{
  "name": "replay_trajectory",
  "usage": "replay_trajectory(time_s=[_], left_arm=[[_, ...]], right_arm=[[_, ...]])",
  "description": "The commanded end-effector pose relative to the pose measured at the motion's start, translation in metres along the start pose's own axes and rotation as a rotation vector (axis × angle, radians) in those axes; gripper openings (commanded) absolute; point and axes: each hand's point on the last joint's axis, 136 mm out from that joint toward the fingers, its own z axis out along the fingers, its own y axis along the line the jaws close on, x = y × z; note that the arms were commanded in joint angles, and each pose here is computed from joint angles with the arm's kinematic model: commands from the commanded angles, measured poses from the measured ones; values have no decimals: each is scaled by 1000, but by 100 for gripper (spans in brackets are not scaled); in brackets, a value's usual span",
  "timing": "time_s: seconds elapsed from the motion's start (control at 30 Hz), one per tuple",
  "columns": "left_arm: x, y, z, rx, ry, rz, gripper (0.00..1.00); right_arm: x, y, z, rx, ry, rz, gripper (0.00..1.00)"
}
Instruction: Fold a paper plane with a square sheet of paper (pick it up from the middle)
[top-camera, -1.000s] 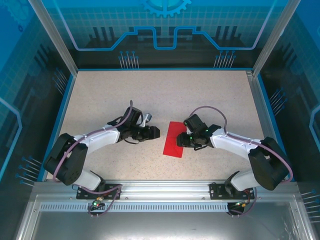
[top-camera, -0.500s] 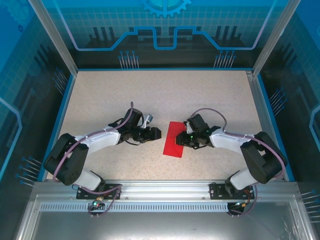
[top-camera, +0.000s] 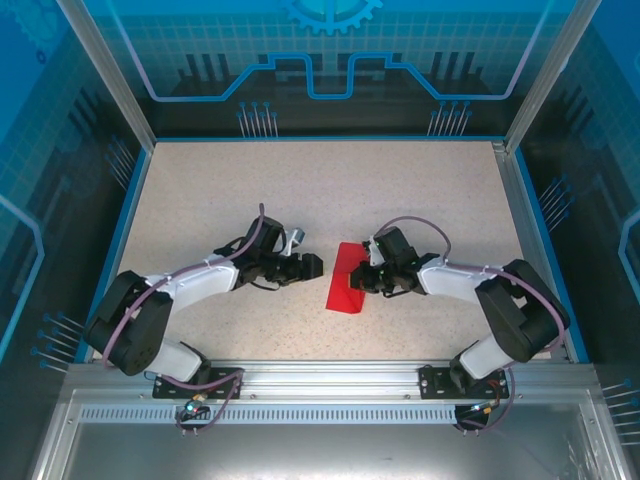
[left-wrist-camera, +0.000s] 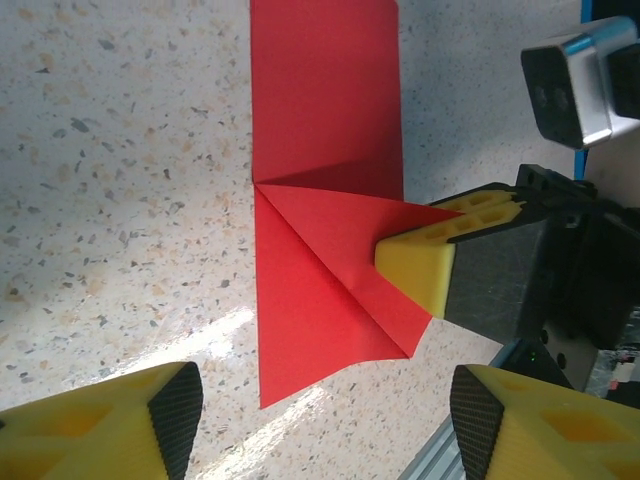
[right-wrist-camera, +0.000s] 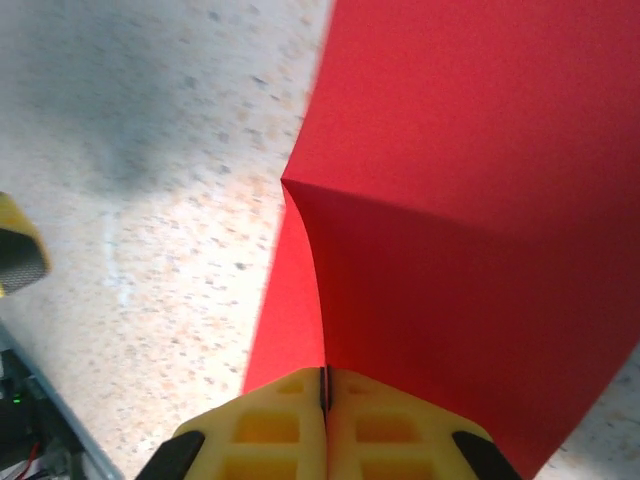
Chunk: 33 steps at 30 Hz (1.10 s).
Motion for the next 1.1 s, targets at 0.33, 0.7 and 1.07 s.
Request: replay_trajectory(time_s=[0.33, 0.7, 1.07], left_arm=[[-15, -36, -22, 164, -135, -90, 73], [-36, -60, -26, 312, -210, -177, 70], [-36, -66, -10, 336, -164, -178, 46]], right_arm=[[-30, 57, -43, -255, -109, -12, 2], [-37, 79, -60, -337, -137, -21, 2], [-42, 94, -71, -399, -155, -18, 2]])
